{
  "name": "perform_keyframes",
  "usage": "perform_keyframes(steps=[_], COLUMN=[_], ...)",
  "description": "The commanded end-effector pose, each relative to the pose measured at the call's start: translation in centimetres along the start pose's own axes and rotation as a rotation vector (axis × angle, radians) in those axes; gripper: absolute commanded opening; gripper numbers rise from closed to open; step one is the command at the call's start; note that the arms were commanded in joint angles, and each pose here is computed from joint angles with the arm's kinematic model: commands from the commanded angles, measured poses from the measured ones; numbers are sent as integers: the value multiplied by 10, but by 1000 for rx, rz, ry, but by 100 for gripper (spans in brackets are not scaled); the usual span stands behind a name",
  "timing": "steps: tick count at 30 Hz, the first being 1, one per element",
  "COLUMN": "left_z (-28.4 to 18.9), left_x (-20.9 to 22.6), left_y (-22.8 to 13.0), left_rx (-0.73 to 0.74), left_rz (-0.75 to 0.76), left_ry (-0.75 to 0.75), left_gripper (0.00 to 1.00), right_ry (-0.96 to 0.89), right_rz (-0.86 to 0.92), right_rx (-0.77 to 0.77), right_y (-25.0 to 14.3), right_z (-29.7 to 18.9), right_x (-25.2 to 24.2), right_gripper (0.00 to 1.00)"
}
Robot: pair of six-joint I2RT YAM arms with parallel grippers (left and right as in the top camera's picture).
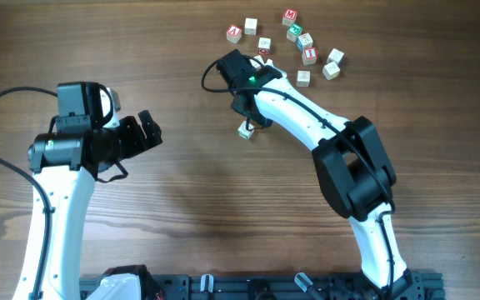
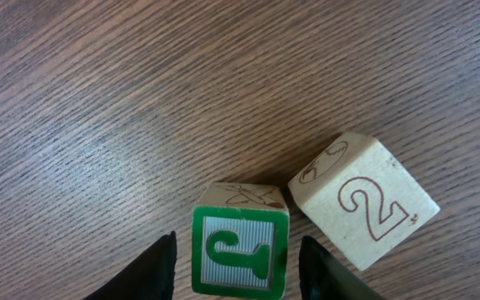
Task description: Form a circle
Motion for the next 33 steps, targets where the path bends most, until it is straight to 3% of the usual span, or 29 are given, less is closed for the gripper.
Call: perform_keyframes(steps=[1,4,8,10,21,27,28,31,33], left_z=[-2,-2,-2,-2,-2,-2,-2,-2,-2], left_x=[1,1,1,1,1,1,1,1,1], left_y=[-1,-1,-1,-1,-1,-1,-1,-1,-1], left_rx=[-7,-7,-7,-7,-7,-7,-7,-7,-7], left_rz=[17,17,17,17,17,17,17,17,17], left_ry=[-2,-2,-2,-2,-2,-2,-2,-2,-2], left_gripper=[100,100,100,100,100,100,100,100,100], right_ry=[4,25,38,46,287,262,243,122,89], right_rz=[-6,-5,-4,-2,73,3,28,376,484], right_rx=[43,62,72,67,15,-50,-39,51,61], right_y=[-9,-11,-10,-8,21,29,28,23,29], right_z=[10,9,-1,-11,-118,-117,-116,-107,-103], right_x=[1,4,5,4,13,9,5,-24,-34], right_gripper=[51,63,94,99,100,99,99,100,100])
Point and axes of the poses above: each gripper's point midway between its finger pads, its own z axis out along the fingers, its own x axis along the line the jaws close on, y = z × x, the point moved 4 cm from there along -z, back along the fingers, and after that the axes turned 4 degrees about -z, right-handed, at the moved point
